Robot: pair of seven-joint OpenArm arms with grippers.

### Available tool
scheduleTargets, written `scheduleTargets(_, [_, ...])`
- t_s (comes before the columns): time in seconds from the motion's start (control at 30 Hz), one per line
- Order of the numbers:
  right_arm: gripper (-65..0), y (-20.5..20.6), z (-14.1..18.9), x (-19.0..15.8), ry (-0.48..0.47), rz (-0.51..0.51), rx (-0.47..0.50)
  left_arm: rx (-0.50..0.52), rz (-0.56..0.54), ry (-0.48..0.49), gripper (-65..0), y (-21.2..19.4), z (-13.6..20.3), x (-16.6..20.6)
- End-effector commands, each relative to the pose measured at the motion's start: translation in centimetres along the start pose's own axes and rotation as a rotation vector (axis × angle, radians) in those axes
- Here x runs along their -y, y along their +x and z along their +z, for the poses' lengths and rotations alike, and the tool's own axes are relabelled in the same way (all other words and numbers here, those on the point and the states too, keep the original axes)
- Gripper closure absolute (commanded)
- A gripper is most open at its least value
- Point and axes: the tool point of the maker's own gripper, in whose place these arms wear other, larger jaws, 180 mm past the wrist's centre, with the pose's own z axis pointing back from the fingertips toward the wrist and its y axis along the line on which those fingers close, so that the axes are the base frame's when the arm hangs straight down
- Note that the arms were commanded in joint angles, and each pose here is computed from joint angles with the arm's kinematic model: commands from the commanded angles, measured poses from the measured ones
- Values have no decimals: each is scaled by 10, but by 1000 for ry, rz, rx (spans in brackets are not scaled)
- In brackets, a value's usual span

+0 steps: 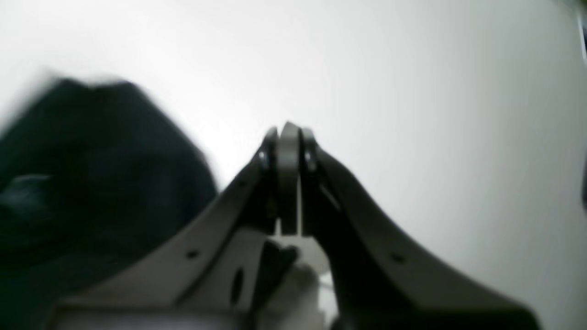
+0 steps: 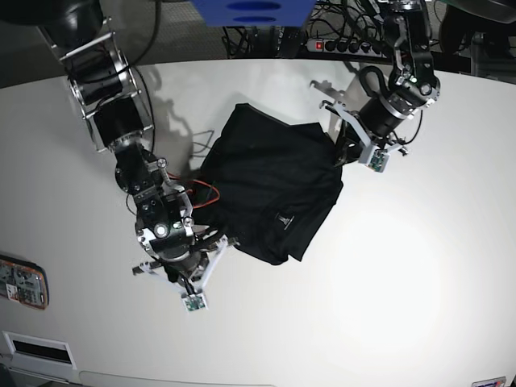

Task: Fold the T-shirt properly
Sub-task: 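Drag the folded shirt with both grippers to square it on the table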

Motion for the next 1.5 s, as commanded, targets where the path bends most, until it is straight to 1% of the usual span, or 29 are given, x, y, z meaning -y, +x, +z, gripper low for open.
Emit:
scheduleTargets(0.0, [0,-1,-6,5,-11,-1,-6,28,16,-10,0,4,-2,1])
scheduleTargets(0.13, [0,-49,-33,14,-35,-10,-143,19,70,-16,0,-4,-18,-2])
scheduleTargets(0.2, [0,-71,-41,13,-39,6,-206,2,91,-16,0,-13,-21,-4])
scheduleTargets(0.3, [0,-87,-48,1,-25,65,-227,16,82,-15,0,-5,-25,-8])
scheduleTargets(0.4, [0,-85,-46,-16,2,127,-214,11,58,-1,0,-2,-27,-17])
scheduleTargets(0.43, [0,-83,-43,-22,13,147,-201,-6,34,9,0,-3,-28,-23])
scheduleTargets(0.57, [0,-136,-23,-47,76,166,-243,-69,-6,34,0,-13,-38,-42])
scheduleTargets(0.63, [0,-142,-7,-67,123,161,-218,-99,-16,44,0,-20,-38,-49])
scheduleTargets(0.67, [0,-147,-1,-67,127,166,-223,-103,-21,48,0,-19,-40,-53])
scheduleTargets(0.73, [0,-152,10,-67,136,176,-233,-96,-28,51,0,-13,-44,-57])
scheduleTargets(0.8, [0,-152,26,-81,171,174,-217,-87,-31,51,0,-9,-46,-58])
scheduleTargets(0.87, [0,-159,41,-85,189,182,-220,-77,-38,54,0,-3,-48,-61])
scheduleTargets(1.0, [0,-157,67,-104,246,170,-185,-54,-47,55,0,12,-56,-67])
scheduleTargets(1.13, [0,-173,91,-123,301,158,-202,-42,-44,54,0,21,-65,-73])
scheduleTargets(1.3, [0,-199,103,-136,337,145,-255,-31,-40,45,0,31,-75,-74])
scheduleTargets(1.47, [0,-199,105,-139,341,143,-254,-19,-41,43,0,36,-77,-73])
